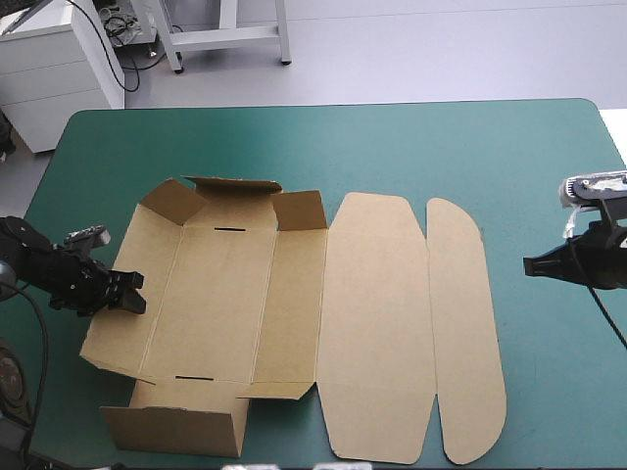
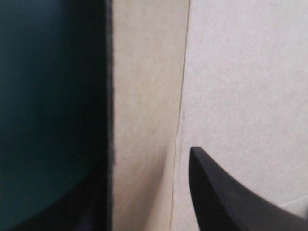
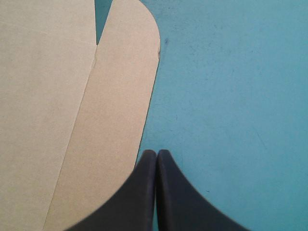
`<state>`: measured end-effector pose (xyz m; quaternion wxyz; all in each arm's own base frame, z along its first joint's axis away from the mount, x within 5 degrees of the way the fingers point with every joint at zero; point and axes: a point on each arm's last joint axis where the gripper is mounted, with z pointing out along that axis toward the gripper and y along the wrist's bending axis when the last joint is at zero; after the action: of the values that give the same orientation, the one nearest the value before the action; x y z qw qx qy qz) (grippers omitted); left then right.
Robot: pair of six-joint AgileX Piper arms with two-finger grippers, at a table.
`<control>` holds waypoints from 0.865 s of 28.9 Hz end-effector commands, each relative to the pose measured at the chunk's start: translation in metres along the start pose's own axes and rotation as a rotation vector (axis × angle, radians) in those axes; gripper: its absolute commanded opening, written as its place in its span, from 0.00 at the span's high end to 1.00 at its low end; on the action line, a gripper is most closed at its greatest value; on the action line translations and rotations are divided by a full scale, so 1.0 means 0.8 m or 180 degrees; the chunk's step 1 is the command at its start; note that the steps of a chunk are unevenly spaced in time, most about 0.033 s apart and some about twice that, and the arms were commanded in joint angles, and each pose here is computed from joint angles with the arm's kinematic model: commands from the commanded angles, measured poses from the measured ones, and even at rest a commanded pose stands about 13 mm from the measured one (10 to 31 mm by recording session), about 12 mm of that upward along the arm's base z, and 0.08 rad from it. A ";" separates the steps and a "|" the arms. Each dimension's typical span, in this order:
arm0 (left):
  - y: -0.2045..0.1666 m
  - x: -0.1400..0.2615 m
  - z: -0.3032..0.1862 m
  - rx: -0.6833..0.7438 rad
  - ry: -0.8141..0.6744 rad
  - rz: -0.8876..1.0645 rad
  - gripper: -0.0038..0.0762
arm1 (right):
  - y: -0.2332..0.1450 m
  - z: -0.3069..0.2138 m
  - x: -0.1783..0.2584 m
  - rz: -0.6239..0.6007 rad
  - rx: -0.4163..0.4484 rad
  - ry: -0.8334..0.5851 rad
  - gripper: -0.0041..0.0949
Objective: Fold the box
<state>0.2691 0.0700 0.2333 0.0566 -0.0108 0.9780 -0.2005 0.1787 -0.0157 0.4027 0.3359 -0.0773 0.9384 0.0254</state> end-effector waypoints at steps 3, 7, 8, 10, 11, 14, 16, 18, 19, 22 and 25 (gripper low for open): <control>-0.012 0.008 -0.016 0.0066 0.0096 0.0106 0.69 | 0.001 -0.011 -0.008 -0.0023 0.0027 -0.0229 0.98; -0.011 0.008 -0.016 0.0040 0.0112 0.0242 0.83 | 0.001 -0.011 -0.008 -0.0023 0.0027 -0.0229 0.98; -0.011 0.009 -0.016 0.0044 0.0117 0.0250 0.91 | 0.001 -0.011 -0.008 -0.0023 0.0027 -0.0229 0.98; -0.011 0.008 -0.016 0.0037 0.0105 0.0270 0.96 | 0.001 -0.011 -0.008 -0.0023 0.0027 -0.0229 0.98; -0.011 0.008 -0.016 0.0034 0.0101 0.0287 0.96 | 0.001 -0.011 -0.008 -0.0023 0.0027 -0.0229 0.98; -0.011 0.008 -0.016 0.0037 0.0102 0.0407 0.96 | 0.001 -0.011 -0.008 -0.0023 0.0031 -0.0238 0.98; -0.013 0.008 -0.015 0.0039 0.0108 0.0445 0.96 | 0.001 -0.011 -0.008 -0.0030 0.0031 -0.0238 0.98; -0.015 0.006 -0.014 0.0020 0.0112 0.0492 0.96 | 0.001 -0.011 -0.008 -0.0031 0.0031 -0.0238 0.98; -0.018 0.005 -0.012 0.0005 0.0125 0.0532 0.96 | 0.001 -0.011 -0.008 -0.0031 0.0031 -0.0238 0.98; -0.027 0.003 -0.007 -0.0044 0.0152 0.0745 0.96 | 0.001 -0.011 -0.008 -0.0031 0.0031 -0.0238 0.98; -0.039 -0.004 0.000 -0.0169 0.0124 0.0950 0.96 | 0.001 -0.011 -0.008 -0.0031 0.0031 -0.0238 0.98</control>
<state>0.2706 0.0528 0.2362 0.0503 0.0987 0.9773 -0.1805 0.1787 -0.0153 0.4028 0.3367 -0.0789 0.9379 0.0274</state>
